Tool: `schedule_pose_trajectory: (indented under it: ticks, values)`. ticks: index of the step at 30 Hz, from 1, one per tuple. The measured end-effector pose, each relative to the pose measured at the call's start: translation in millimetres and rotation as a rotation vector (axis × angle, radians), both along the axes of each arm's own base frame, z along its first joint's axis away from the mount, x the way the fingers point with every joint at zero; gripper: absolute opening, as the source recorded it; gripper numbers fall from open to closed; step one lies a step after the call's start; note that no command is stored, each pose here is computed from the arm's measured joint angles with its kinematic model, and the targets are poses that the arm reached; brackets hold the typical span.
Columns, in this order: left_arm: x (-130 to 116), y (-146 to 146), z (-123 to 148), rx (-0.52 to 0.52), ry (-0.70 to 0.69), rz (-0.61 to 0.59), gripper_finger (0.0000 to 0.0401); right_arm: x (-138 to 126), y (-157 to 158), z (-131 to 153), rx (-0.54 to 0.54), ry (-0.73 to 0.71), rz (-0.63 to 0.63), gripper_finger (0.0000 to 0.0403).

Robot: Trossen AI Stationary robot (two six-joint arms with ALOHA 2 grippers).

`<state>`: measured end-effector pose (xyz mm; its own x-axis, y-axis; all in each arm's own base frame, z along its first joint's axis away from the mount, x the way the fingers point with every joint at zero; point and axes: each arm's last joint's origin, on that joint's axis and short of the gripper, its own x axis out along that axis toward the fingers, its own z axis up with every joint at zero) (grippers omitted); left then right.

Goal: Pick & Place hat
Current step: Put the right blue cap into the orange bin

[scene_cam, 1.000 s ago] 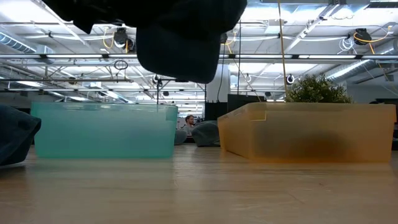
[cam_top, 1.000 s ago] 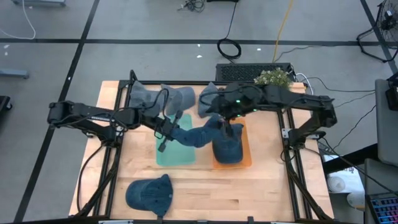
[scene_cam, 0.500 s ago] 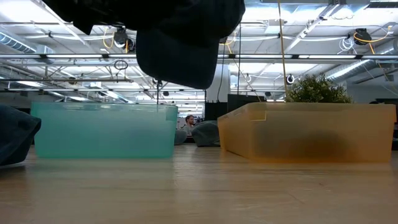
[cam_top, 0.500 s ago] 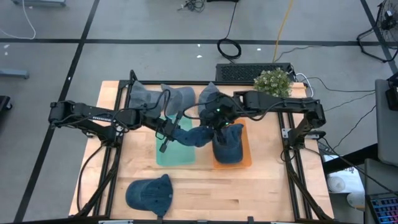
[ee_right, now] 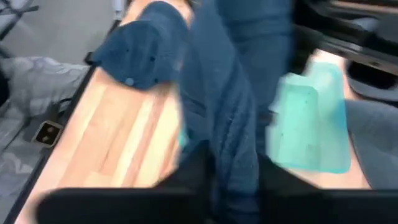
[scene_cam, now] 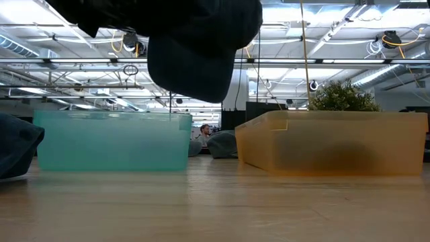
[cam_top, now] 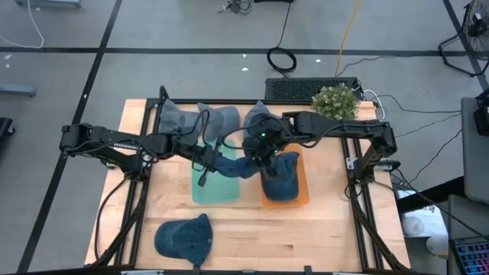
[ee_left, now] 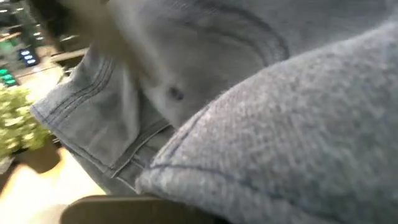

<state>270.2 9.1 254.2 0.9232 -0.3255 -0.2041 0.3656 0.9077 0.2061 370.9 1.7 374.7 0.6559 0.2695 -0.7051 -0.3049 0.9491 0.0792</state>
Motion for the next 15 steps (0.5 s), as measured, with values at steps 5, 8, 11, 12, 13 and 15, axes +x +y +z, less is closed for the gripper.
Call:
schedule_pose_trajectory:
  ticks: [5, 8, 11, 12, 13, 15]
  values:
    - [1, 1, 1, -0.093, 0.026, 0.076, 0.0027, -1, 3, -2, 0.014, 0.015, 0.038, 0.0009]
    - [0, 5, 4, -0.193, 0.039, 0.177, 0.0049, -3, 5, -3, 0.008, 0.036, 0.036, 0.0007]
    - [-6, 6, 13, -0.25, 0.008, 0.232, 0.0095, -3, 8, -4, -0.042, 0.047, 0.005, 0.0007]
    - [-9, 7, 18, -0.252, -0.009, 0.242, 0.0114, -3, 8, -4, -0.053, 0.05, 0.004, 0.0006]
    - [-13, 7, 22, -0.252, -0.025, 0.25, 0.0136, -4, 9, -4, -0.054, 0.055, 0.006, 0.0005]
    - [-21, 7, 31, -0.236, -0.053, 0.256, 0.0183, -6, 11, -3, -0.054, 0.063, 0.005, 0.0005]
